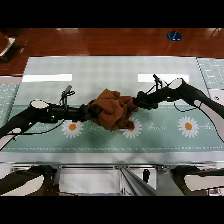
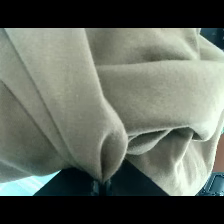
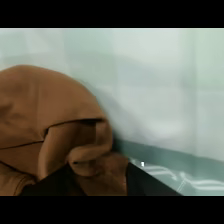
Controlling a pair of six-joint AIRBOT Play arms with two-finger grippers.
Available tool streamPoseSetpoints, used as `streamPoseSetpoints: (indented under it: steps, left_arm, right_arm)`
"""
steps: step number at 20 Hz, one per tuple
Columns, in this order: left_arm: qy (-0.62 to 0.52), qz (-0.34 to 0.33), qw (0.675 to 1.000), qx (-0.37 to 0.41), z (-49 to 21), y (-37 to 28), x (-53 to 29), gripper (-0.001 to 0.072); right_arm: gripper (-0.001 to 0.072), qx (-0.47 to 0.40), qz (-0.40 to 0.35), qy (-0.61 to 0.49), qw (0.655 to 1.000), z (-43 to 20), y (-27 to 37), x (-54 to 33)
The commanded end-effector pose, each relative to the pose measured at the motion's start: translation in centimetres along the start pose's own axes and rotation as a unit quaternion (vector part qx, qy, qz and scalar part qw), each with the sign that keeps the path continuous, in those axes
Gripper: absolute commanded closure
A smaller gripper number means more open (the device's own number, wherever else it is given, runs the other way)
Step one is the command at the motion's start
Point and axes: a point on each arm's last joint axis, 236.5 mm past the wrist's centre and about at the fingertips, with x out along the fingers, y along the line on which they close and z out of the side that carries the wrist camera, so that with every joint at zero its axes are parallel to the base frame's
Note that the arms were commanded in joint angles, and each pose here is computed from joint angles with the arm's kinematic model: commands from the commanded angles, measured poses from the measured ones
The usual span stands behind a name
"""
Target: Fold the shirts.
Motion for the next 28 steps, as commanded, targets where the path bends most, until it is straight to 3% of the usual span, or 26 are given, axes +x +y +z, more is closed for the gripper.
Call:
streamPoseSetpoints:
  steps: [1,2,4,5,10,13,16,19,23,28]
  left_arm:
    - [0.000,0.000,1.000,0.000,0.0,0.0,0.0,0.0683]
    - [0.000,0.000,1.000,0.000,0.0,0.0,0.0,0.0683]
    - [0.000,0.000,1.000,0.000,0.0,0.0,0.0,0.0683]
    - [0.000,0.000,1.000,0.000,0.0,0.0,0.0,0.0683]
    - [-0.033,-0.032,0.999,0.008,3.5,-1.7,-3.5,0.0683]
    - [-0.126,-0.063,0.988,0.059,10.1,-6.4,-11.1,0.0684]
    - [-0.232,-0.075,0.962,0.124,15.3,-13.3,-20.0,0.0684]
    - [-0.284,-0.076,0.930,0.219,16.2,-21.3,-26.7,0.0683]
    - [-0.285,0.041,0.902,0.321,13.5,-25.5,-31.5,0.0684]
    - [-0.264,0.131,0.876,0.382,6.4,-27.0,-34.0,0.0683]
  right_arm:
    - [0.0312,-0.014,0.002,0.019,1.000,-1.2,0.9,0.6]
    - [0.0383,-0.018,0.003,0.022,1.000,-1.3,1.1,0.7]
    - [0.0656,-0.042,0.008,0.028,0.999,-1.8,1.5,0.8]
    - [0.0690,-0.057,0.019,0.034,0.998,-2.0,1.9,0.7]
    - [0.0691,-0.111,0.000,0.026,0.993,-1.6,2.8,-2.1]
    - [0.0691,-0.144,-0.002,-0.082,0.986,3.6,6.1,-10.6]
    - [0.0692,-0.195,0.021,-0.250,0.948,8.0,12.4,-24.2]
    - [0.0692,-0.264,0.012,-0.385,0.884,6.2,18.1,-37.3]
    - [0.0692,-0.314,-0.049,-0.518,0.794,-1.4,20.8,-49.5]
    - [0.0692,-0.315,-0.096,-0.579,0.746,-10.7,19.5,-55.1]
